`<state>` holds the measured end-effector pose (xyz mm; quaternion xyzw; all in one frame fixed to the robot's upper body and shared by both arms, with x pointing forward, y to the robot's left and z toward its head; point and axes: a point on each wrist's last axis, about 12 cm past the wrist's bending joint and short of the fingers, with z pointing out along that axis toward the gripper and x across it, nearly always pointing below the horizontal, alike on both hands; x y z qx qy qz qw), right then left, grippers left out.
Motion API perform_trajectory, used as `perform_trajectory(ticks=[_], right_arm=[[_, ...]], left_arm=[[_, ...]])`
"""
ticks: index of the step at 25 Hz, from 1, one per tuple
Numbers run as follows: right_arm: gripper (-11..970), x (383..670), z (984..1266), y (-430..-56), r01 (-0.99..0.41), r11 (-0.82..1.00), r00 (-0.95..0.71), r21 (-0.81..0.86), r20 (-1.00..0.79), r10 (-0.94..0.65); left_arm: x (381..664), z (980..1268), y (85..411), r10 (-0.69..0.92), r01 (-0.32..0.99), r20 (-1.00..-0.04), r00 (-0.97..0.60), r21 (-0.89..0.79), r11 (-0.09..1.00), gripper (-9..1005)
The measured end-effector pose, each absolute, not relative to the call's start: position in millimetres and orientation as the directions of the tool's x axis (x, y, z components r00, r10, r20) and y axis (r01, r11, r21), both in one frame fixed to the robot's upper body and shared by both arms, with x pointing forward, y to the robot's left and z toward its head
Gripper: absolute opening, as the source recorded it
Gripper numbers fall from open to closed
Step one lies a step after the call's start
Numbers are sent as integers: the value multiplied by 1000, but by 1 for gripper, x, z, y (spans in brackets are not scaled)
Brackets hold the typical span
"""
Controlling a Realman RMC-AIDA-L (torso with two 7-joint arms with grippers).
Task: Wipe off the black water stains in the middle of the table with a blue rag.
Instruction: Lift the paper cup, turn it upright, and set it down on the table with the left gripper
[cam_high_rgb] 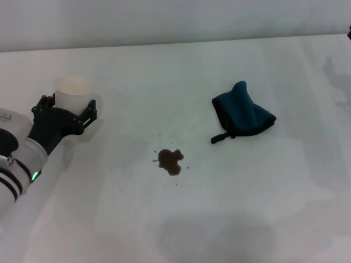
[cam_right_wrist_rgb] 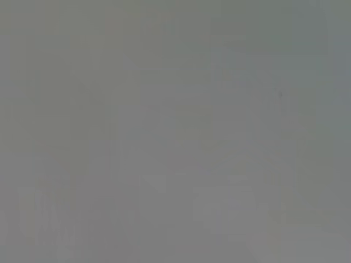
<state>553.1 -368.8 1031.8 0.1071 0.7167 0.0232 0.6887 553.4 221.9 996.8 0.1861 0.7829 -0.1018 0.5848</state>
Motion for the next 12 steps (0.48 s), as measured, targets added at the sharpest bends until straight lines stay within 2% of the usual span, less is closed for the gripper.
perform_trajectory(ticks=[12], right_arm=[[856, 553, 1032, -370, 122, 976, -31, 178, -983, 183]], left_arm=[[534, 986, 226, 128, 380, -950, -285, 10, 925, 843]])
